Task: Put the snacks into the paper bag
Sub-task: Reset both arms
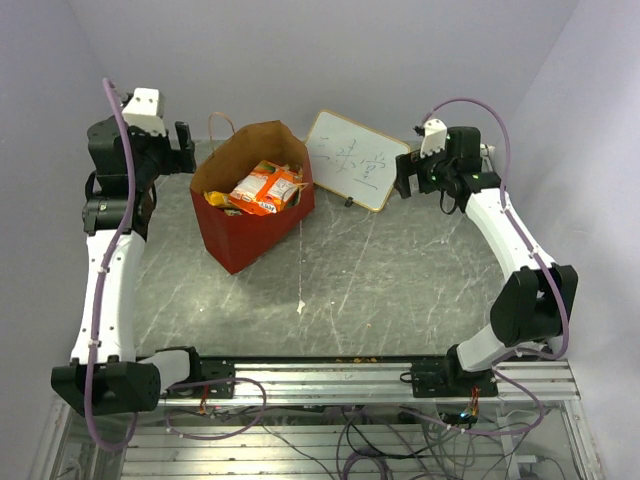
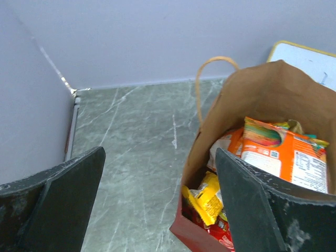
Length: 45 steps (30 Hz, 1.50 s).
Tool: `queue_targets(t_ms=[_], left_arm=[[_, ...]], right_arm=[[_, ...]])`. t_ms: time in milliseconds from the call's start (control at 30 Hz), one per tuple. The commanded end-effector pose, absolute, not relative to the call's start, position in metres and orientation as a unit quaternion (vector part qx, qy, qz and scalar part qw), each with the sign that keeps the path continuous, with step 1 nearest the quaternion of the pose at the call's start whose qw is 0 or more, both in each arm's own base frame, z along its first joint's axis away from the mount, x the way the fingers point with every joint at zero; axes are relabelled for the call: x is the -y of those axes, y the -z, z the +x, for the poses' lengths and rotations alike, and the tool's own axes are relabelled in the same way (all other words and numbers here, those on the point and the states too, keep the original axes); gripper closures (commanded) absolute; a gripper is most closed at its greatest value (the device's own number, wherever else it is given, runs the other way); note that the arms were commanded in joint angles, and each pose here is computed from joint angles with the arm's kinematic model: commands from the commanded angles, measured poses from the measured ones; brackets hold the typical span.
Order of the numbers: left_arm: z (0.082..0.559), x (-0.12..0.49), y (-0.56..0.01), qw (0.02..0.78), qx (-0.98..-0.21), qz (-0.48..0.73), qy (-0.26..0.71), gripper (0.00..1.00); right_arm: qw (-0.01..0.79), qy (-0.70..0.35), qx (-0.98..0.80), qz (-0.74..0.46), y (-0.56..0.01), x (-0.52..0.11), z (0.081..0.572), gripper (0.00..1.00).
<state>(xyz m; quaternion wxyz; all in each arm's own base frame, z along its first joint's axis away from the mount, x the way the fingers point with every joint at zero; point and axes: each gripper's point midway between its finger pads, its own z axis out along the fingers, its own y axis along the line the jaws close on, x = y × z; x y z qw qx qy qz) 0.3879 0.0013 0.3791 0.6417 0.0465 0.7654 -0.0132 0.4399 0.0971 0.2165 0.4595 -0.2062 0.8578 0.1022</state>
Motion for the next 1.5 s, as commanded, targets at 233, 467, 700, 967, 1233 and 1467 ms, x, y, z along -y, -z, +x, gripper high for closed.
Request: queue_targets(t_ms=[233, 467, 700, 967, 1233, 1467], left_arm=[[0.341, -0.028, -0.384, 0.682, -0.731, 0.015, -0.039, 0.01], [0.307, -0.03, -0.363, 0.694, -0.716, 0.029, -0.069, 0.01], [0.29, -0.047, -0.356, 0.694, -0.712, -0.022, -0.099, 0.01], [0.288, -0.026, -0.355, 0.691, -0.721, 0.027, -0.048, 0.01], [0.293, -0.026, -0.347, 0.68, -0.732, 0.031, -0.043, 0.01], [0.292, -0.029, -0.342, 0.676, -0.734, 0.03, -0.053, 0.01]], right_arm=[[0.519, 0.023, -0.847, -0.115, -0.246, -0.039, 0.408, 0.0], [0.594, 0.034, -0.798, -0.099, -0.275, -0.028, 0.373, 0.0], [0.625, 0.061, -0.773, -0.092, -0.278, -0.014, 0.35, 0.0], [0.64, 0.086, -0.759, -0.088, -0.284, -0.003, 0.339, 0.0], [0.63, 0.088, -0.766, -0.086, -0.279, 0.0, 0.34, 0.0], [0.626, 0.092, -0.77, -0.084, -0.276, 0.002, 0.342, 0.0]])
